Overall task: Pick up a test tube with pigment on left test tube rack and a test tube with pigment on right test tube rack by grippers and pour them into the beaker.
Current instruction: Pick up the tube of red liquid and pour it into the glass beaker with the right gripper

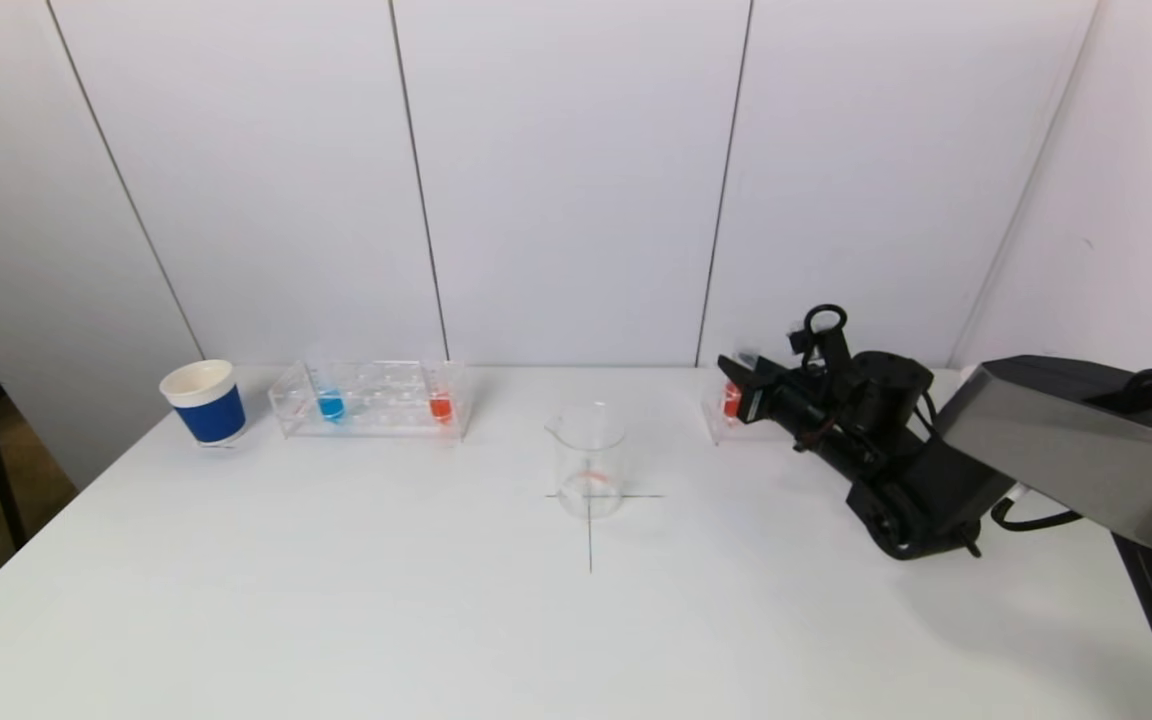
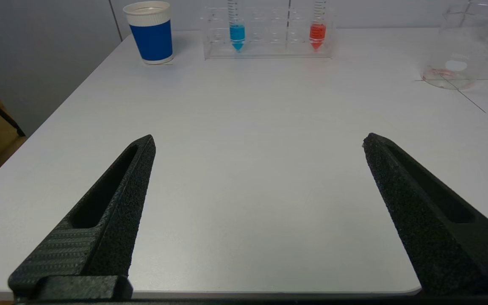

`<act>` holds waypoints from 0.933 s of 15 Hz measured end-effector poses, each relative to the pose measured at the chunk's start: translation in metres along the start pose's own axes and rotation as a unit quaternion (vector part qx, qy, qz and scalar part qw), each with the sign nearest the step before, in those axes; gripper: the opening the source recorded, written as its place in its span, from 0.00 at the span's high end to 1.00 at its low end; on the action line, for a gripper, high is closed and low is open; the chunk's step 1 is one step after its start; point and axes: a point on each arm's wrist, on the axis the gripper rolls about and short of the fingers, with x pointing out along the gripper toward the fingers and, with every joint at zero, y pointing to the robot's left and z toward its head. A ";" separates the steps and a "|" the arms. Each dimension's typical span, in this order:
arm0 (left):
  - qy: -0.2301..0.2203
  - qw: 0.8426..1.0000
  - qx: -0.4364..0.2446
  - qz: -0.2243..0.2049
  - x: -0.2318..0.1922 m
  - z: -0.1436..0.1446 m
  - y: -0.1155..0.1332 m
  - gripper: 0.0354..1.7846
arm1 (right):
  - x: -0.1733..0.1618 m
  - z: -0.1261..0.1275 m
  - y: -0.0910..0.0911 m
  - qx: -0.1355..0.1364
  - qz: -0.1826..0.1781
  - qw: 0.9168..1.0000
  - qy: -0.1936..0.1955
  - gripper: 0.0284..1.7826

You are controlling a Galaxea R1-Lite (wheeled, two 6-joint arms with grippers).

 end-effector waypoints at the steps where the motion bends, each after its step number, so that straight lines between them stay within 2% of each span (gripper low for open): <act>1: 0.000 1.000 0.000 0.000 0.000 0.000 0.000 0.04 | -0.001 0.003 0.001 -0.001 0.002 1.000 -0.002 0.73; 11: 0.000 1.000 0.000 0.000 0.000 0.000 0.000 0.04 | -0.011 0.046 0.008 -0.013 0.012 0.999 -0.035 0.73; 14: 0.000 1.000 0.000 0.000 0.000 0.000 0.000 0.04 | -0.016 0.063 0.016 -0.020 0.021 0.999 -0.043 0.73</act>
